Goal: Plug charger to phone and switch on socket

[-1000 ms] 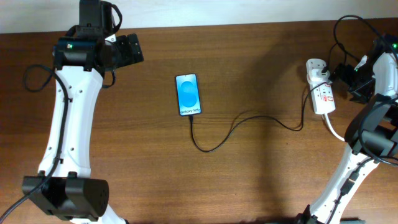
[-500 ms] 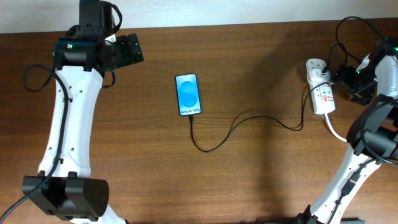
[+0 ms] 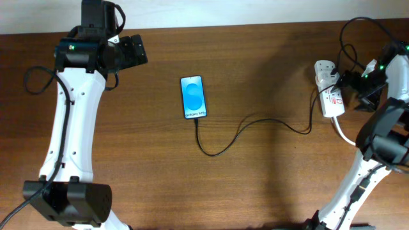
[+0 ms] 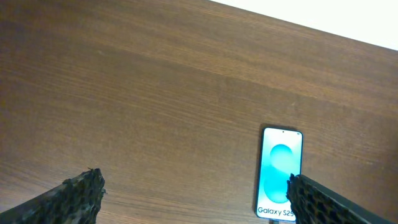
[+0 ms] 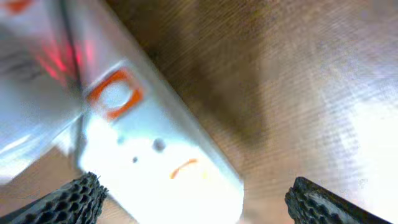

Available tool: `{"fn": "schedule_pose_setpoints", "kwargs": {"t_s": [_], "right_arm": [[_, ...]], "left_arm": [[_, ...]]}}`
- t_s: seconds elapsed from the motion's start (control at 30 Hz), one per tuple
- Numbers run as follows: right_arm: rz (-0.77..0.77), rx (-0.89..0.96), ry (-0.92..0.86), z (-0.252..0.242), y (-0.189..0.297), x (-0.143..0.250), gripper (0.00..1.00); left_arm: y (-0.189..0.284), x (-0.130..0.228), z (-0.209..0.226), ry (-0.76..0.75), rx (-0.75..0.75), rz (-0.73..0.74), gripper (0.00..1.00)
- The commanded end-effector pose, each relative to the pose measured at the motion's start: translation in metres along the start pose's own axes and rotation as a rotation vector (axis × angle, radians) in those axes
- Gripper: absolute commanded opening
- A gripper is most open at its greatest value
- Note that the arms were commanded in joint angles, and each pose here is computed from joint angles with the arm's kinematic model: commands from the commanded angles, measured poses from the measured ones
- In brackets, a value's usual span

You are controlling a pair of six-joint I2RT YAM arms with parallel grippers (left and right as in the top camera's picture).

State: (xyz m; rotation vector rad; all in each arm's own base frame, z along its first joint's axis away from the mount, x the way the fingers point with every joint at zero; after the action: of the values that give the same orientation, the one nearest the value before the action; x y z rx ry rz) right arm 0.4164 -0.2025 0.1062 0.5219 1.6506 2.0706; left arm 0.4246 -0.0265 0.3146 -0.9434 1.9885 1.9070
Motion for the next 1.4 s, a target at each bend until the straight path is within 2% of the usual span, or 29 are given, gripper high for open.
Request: {"fn": "schedule_pose_setpoints", "kwargs": {"t_s": [0.0,0.1,0.23,0.33,0.37,0.43,0.53,0.6,0.73,1.07,1.13,1.27,1.37], "right_arm": [[-0.196,-0.025,0.022,0.022,0.101,0.016,0.98],[-0.219,-0.033,0.027,0.036,0.153,0.057,0.98],[-0.271,-0.047,0.120,0.071,0.210,0.123,0.98],[-0.261,0.014,0.264,0.108,0.222,0.168,0.98],[-0.273,-0.018,0.379,0.134,0.234,0.203,0.99],[-0.338,-0.063,0.483,0.148,0.255,0.243,0.99],[-0.417,-0.106,0.497,0.126,0.275,0.300,0.98],[-0.415,-0.100,0.495,0.104,0.266,0.330,0.98],[-0.390,-0.072,0.487,0.082,0.247,0.352,0.98],[-0.400,-0.066,0.525,0.074,0.241,0.362,0.99],[-0.467,-0.085,0.532,0.065,0.235,0.372,0.98],[-0.709,-0.174,0.563,0.047,0.219,0.393,0.98],[-0.931,-0.226,0.657,0.038,0.194,0.399,0.98]], "left_arm": [[0.004,-0.002,0.002,0.012,-0.011,-0.015,0.99],[0.004,-0.002,0.002,0.012,-0.011,-0.015,1.00],[0.004,-0.002,0.002,0.012,-0.011,-0.015,1.00],[0.004,-0.002,0.002,0.012,-0.011,-0.015,0.99],[0.004,-0.002,0.002,0.012,-0.011,-0.015,0.99],[0.004,-0.002,0.002,0.012,-0.011,-0.015,0.99],[0.004,-0.002,0.002,0.012,-0.011,-0.015,1.00],[0.004,-0.002,0.002,0.012,-0.011,-0.015,0.99],[0.004,-0.002,0.002,0.012,-0.010,-0.015,0.99],[0.004,-0.002,0.002,0.012,-0.011,-0.015,0.99],[0.004,-0.002,0.002,0.012,-0.011,-0.015,0.99],[0.004,-0.002,0.002,0.012,-0.011,-0.015,0.99],[0.004,-0.002,0.002,0.012,-0.011,-0.015,0.99]]}}
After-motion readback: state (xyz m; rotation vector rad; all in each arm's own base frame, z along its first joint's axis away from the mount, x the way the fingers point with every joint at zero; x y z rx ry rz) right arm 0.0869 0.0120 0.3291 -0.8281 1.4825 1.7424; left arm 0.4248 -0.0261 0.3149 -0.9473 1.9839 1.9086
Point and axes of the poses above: each gripper's point midway between its finger pads, its own y axis back along the fingers, its own z axis along the line the jaws close on, x = y × z, the point moved 6 cm from there along y, back along the fingers, and after that the axes turned 4 degrees about y, right-handed, at the moved point
